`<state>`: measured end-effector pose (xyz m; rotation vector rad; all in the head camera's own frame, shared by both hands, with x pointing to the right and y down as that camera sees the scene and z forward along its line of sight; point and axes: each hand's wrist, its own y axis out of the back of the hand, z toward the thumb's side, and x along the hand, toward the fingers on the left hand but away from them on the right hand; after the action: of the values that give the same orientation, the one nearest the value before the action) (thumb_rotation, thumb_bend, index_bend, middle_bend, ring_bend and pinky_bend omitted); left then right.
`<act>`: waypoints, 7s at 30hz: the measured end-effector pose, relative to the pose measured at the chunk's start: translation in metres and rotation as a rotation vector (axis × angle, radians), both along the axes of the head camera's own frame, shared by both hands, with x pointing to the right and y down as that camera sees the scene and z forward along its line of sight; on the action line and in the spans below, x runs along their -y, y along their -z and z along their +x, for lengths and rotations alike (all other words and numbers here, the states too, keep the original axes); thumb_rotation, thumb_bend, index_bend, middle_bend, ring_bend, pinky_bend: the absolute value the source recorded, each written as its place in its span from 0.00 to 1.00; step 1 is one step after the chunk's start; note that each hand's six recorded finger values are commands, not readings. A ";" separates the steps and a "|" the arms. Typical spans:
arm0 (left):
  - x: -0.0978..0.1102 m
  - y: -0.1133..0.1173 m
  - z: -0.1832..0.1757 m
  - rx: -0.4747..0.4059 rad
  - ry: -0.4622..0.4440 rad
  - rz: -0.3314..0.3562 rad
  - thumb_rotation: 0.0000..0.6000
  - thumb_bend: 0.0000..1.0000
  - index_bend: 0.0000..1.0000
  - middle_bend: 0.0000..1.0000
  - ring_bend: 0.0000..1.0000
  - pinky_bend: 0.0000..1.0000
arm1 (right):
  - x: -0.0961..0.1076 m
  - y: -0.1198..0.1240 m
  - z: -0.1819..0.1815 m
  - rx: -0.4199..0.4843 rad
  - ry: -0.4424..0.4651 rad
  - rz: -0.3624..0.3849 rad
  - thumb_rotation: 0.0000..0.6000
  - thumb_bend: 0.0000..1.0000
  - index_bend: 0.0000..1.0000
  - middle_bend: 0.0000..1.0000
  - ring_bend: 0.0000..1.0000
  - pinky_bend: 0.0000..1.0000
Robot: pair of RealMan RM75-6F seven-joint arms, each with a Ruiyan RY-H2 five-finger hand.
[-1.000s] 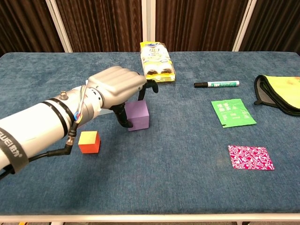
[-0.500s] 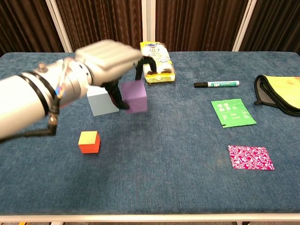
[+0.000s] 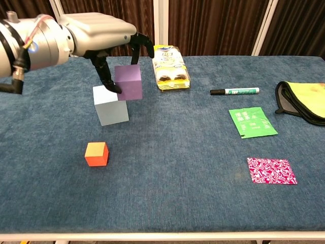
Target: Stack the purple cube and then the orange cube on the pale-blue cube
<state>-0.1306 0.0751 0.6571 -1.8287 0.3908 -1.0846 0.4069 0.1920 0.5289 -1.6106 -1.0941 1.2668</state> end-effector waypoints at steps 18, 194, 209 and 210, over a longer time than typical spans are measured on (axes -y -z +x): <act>0.048 -0.020 -0.051 0.018 0.105 -0.044 1.00 0.20 0.29 0.55 0.24 0.25 | 0.006 -0.010 0.002 -0.049 -0.040 0.005 1.00 0.13 0.02 0.06 0.00 0.00; -0.129 -0.073 -0.077 -0.094 0.172 -0.179 1.00 0.21 0.39 0.55 0.37 0.41 | 0.006 -0.009 0.006 -0.028 -0.042 -0.019 1.00 0.13 0.02 0.06 0.00 0.00; -0.128 -0.073 -0.080 -0.103 0.199 -0.179 1.00 0.29 0.40 0.60 0.39 0.43 | 0.007 -0.010 0.006 -0.032 -0.043 -0.024 1.00 0.13 0.02 0.06 0.00 0.00; -0.128 -0.073 -0.081 -0.104 0.201 -0.180 1.00 0.29 0.41 0.60 0.39 0.43 | 0.007 -0.010 0.006 -0.032 -0.044 -0.025 1.00 0.13 0.02 0.06 0.00 0.00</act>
<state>-0.2112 0.2028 0.7302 -2.0444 0.5644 -1.1957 0.4127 0.1850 0.5389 -1.5871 -1.1034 1.3349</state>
